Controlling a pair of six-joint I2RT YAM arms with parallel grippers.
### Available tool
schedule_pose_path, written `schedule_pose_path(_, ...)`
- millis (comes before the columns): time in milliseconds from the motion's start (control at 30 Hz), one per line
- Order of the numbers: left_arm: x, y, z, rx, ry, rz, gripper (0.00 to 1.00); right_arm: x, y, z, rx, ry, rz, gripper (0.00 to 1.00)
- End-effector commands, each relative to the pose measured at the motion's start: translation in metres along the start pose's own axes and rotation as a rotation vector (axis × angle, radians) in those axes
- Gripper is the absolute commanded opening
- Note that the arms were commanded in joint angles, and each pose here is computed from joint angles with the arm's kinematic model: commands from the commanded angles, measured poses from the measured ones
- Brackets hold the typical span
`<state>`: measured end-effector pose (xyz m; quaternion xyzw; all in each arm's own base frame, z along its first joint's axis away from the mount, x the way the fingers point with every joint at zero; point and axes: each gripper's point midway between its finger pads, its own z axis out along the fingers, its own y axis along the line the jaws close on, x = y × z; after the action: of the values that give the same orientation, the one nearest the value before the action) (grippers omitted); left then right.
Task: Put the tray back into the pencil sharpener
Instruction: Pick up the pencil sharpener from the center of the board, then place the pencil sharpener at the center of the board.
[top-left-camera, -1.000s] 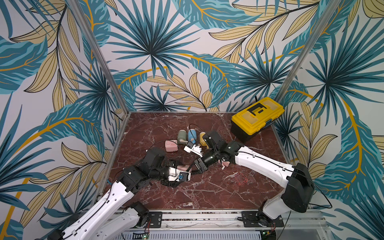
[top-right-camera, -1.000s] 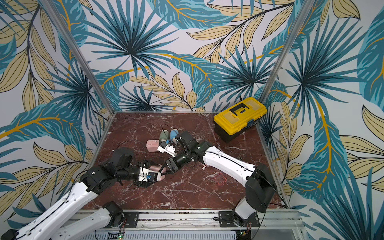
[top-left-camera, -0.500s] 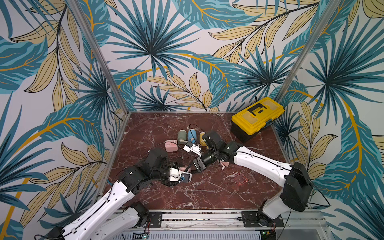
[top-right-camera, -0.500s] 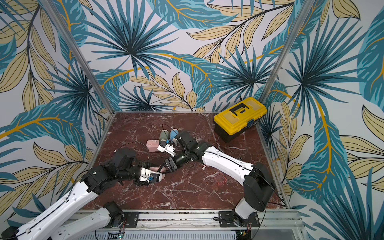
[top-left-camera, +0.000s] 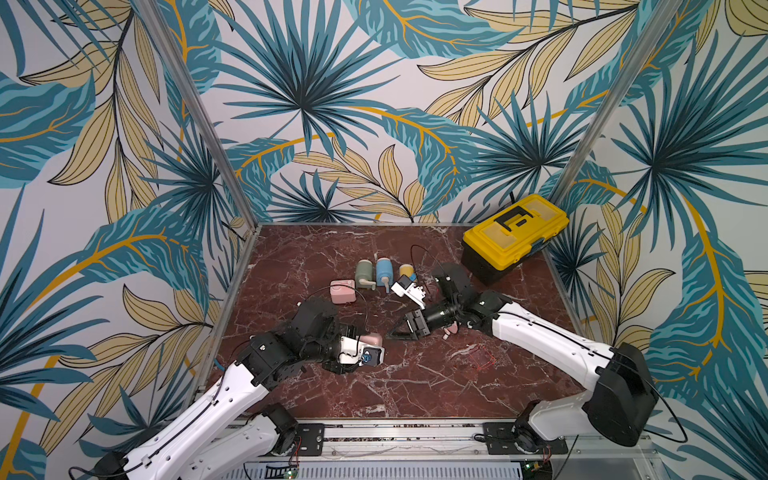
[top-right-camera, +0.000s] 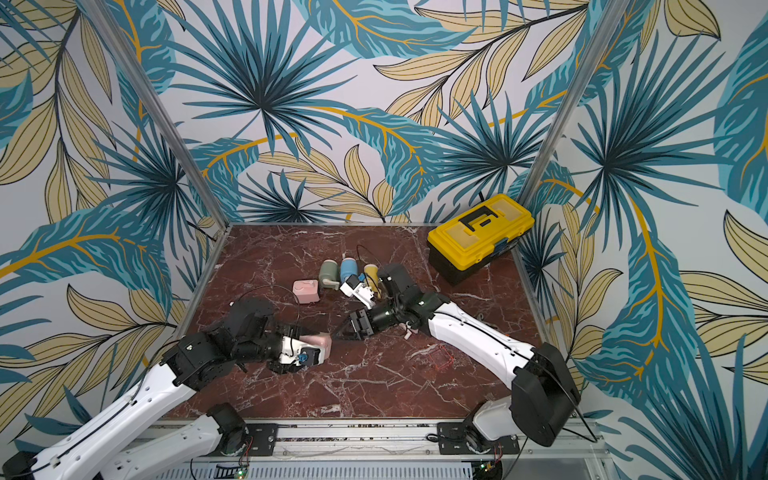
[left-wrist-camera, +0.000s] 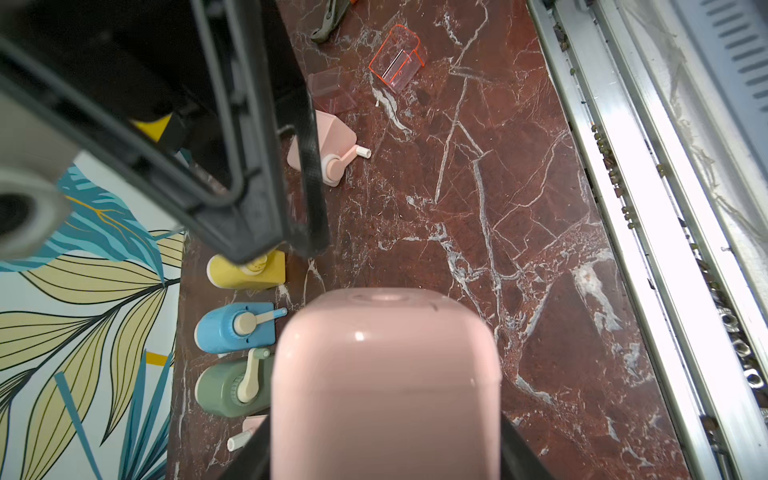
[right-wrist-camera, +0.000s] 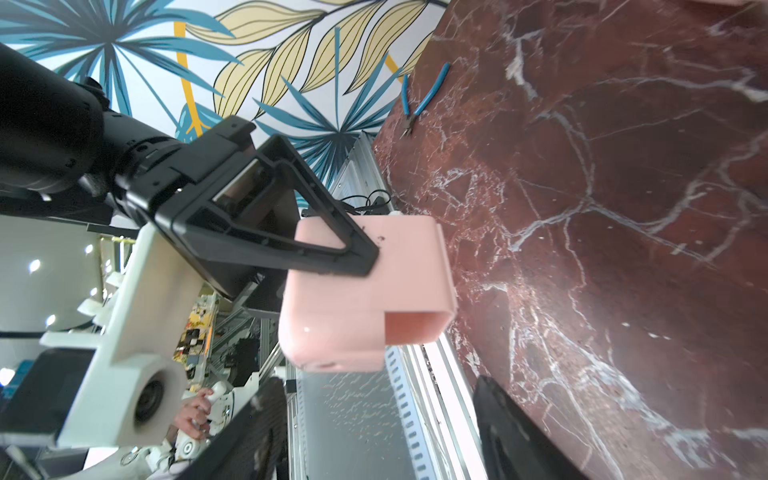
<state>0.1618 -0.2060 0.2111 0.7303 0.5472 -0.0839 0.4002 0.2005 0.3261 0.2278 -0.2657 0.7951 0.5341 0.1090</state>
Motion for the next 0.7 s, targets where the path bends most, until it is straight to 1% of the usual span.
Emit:
schedule_pose_path(0,-0.005,-0.002,0.002,0.021,-0.024,-0.041,0.30,0.004,-0.013,-0.013,0.079,-0.063,0.004,0.73)
schedule_pose_path(67,-0.006,0.001,0.007,0.040,-0.014,-0.101,0.30,0.008,-0.032,-0.025,0.200,-0.123,0.007,0.72)
schedule_pose_path(100,-0.007,0.004,0.010,0.051,-0.006,-0.159,0.31,0.009,-0.043,-0.035,0.281,-0.164,0.011,0.71)
schedule_pose_path(133,-0.008,0.010,0.014,0.058,0.005,-0.243,0.33,0.013,-0.057,-0.046,0.377,-0.201,0.031,0.70)
schedule_pose_path(200,-0.010,0.017,0.023,0.084,0.021,-0.388,0.32,0.020,-0.082,-0.069,0.554,-0.278,0.106,0.69)
schedule_pose_path(233,-0.011,0.019,0.029,0.097,0.034,-0.452,0.32,0.023,-0.090,-0.079,0.613,-0.307,0.122,0.68)
schedule_pose_path(267,-0.011,0.020,0.034,0.112,0.045,-0.488,0.30,0.026,-0.092,-0.084,0.634,-0.319,0.115,0.68)
schedule_pose_path(300,-0.012,0.020,0.041,0.122,0.063,-0.517,0.29,0.027,-0.094,-0.092,0.670,-0.347,0.114,0.68)
schedule_pose_path(400,-0.016,0.018,0.059,0.154,0.107,-0.564,0.29,0.032,-0.109,-0.120,0.817,-0.423,0.181,0.68)
schedule_pose_path(500,-0.020,0.015,0.080,0.177,0.135,-0.592,0.28,0.039,-0.116,-0.138,0.919,-0.422,0.218,0.67)
schedule_pose_path(667,-0.019,0.021,0.109,0.141,0.119,-0.689,0.28,0.049,-0.121,-0.151,0.988,-0.407,0.281,0.67)
